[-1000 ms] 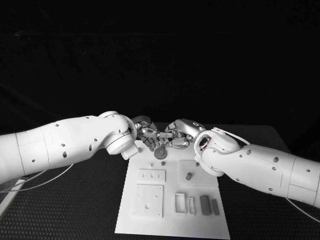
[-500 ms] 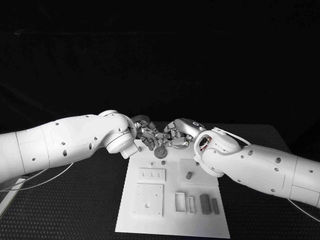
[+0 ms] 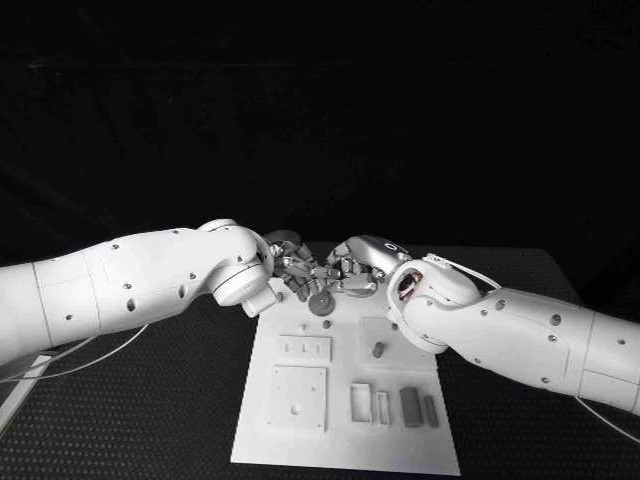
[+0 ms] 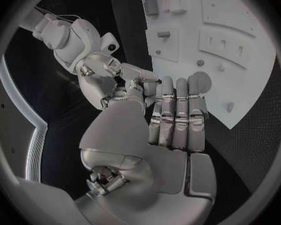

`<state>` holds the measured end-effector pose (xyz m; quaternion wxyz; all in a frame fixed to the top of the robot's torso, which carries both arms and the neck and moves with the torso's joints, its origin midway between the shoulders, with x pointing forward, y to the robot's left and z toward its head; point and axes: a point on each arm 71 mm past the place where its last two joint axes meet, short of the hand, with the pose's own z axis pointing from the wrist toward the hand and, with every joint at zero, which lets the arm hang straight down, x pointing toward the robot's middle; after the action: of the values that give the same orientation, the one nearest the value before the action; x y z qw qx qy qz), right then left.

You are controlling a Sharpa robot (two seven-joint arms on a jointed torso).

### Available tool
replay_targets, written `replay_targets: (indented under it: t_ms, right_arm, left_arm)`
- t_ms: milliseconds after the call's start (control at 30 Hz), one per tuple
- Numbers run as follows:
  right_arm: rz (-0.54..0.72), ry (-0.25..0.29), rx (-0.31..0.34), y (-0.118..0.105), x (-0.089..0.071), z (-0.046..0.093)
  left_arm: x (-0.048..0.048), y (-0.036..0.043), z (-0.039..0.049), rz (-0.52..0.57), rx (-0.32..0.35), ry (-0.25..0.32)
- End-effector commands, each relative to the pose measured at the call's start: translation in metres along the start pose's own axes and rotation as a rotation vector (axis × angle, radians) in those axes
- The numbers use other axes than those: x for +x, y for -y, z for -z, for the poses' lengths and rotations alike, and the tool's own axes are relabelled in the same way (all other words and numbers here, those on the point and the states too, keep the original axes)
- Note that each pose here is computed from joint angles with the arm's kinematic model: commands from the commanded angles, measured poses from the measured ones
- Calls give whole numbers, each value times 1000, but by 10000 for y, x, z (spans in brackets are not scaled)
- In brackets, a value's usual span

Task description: Assemble the parts on the task board

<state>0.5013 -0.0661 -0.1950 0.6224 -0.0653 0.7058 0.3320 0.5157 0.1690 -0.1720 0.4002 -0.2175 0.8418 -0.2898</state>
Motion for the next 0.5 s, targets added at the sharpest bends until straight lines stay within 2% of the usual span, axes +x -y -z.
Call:
replay_targets:
  t_ms: [33, 500]
  right_arm:
    - [12, -3, -9, -20, 7, -1]
    - [23, -3, -25, -79, 18, -4]
  left_arm:
    - [32, 35, 1, -13, 10, -21]
    - [41, 39, -1, -20, 5, -23]
